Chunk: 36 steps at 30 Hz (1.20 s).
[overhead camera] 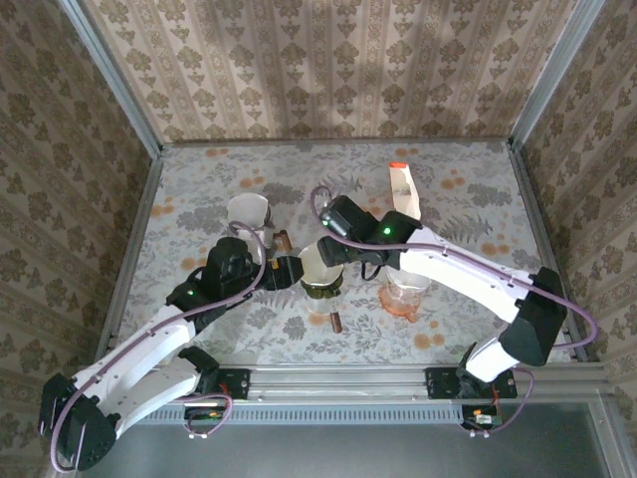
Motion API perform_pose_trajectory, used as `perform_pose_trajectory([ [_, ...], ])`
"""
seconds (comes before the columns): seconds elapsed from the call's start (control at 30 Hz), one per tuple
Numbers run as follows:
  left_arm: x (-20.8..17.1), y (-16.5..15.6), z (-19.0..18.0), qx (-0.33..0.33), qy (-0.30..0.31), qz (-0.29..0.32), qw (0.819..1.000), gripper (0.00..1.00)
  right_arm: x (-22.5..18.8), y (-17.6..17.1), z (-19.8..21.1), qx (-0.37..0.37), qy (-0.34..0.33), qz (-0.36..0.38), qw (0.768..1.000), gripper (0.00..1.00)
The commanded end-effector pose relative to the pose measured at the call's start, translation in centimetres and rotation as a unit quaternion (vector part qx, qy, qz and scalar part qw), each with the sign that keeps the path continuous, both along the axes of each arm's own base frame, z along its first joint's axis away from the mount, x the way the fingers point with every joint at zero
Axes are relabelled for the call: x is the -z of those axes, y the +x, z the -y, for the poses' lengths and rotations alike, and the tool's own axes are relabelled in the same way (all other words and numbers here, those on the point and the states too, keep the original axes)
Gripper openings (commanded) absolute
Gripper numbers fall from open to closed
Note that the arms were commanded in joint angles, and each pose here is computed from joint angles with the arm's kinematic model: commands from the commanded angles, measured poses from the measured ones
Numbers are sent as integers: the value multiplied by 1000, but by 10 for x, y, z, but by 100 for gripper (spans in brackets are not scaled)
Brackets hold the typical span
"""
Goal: Place the coffee filter in the dripper
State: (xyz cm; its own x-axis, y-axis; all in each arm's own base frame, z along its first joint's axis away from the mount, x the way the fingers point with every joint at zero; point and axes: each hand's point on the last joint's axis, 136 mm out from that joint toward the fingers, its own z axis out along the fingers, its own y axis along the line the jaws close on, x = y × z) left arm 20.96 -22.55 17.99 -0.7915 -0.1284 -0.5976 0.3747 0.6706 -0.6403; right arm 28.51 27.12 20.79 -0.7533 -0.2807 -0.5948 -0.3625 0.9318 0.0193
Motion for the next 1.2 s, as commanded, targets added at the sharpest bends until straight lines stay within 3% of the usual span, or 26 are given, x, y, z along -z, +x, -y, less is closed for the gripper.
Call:
perform_pose_trajectory([
  [0.0,-1,-4,2,6,-10,0,1000,76,-16,-11,4,9,37,12,999,70],
  [0.4,0,-4,3,5,-10,0,1000,77,6,-46,15,7,53,-21,998,68],
  [0.9,-1,-2,2,1,-7,0,1000,79,-26,-39,3,-13,82,12,996,70],
  [1.17,-1,-2,3,3,-7,1,1000,79,-11,-42,0,-14,77,-9,997,70],
])
